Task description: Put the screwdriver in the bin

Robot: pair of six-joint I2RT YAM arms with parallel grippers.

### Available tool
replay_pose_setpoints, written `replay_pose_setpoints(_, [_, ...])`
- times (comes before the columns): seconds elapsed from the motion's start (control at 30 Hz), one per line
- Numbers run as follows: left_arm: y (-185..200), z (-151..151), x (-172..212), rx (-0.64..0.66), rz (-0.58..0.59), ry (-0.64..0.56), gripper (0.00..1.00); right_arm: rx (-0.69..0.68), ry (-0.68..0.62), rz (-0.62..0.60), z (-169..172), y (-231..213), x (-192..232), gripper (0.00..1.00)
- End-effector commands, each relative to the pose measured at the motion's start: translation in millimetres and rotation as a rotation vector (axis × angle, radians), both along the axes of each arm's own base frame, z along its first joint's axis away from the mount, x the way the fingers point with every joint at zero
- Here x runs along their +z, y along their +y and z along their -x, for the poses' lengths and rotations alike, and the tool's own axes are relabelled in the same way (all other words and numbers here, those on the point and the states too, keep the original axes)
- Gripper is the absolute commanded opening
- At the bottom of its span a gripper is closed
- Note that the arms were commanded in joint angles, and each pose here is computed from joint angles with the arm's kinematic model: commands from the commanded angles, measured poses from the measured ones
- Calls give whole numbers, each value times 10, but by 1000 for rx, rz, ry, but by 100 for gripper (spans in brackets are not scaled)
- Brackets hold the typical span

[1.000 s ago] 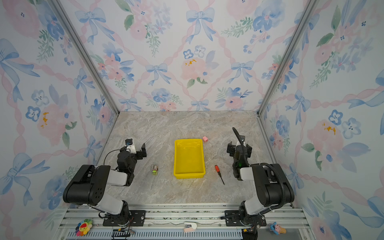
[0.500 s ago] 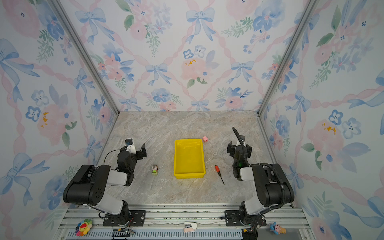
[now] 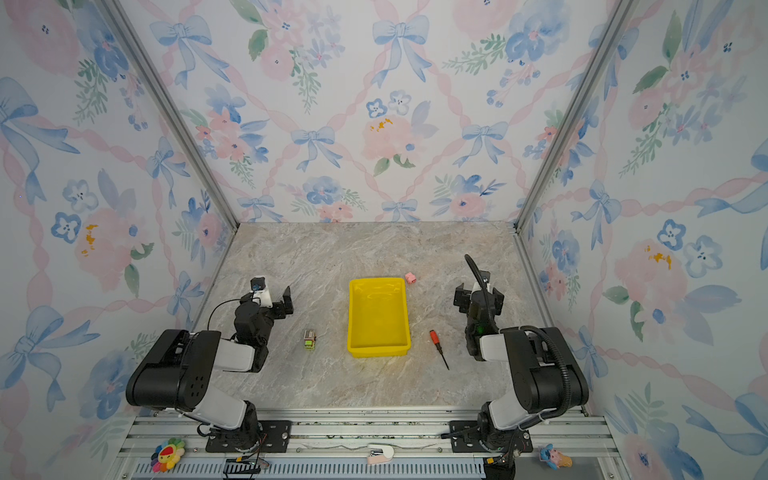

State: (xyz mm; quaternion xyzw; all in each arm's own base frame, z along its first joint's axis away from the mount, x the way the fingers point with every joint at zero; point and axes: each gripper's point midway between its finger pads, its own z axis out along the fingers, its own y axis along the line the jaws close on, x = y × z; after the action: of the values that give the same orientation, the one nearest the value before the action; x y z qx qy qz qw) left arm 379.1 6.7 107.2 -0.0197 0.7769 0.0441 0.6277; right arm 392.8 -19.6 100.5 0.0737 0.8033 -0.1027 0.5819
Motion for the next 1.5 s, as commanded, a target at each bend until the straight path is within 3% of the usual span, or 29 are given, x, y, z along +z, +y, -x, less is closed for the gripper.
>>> replay_pose_setpoints(0.0, [-3,20,-16,-10,-12,-2,98,-9,-11,11,11,-19,10,97])
replay_pose_setpoints(0.5, [53,31,91,23,-6,-24,97,21,-18,26,36,51,90,97])
replay_pose_setpoints(0.63, [76,48,162,36,-4,-25,98,-16,-23,40,91,6,242,97])
replay_pose_setpoints(0.83, [129,84,231,83,5,-3,98,33,-36,31,211,117,532,97])
replay_pose_setpoints(1.03, [211,120,376,150,11,66,98,8,31,-53,424,169,853,97])
replay_pose_setpoints(1.23, [149,161,587,156,136,118,98,41,169,-65,633,365,1001,97])
replay_pose_setpoints(1.47, [-9,269,716,149,281,238,98,62,182,-124,748,568,1225,97])
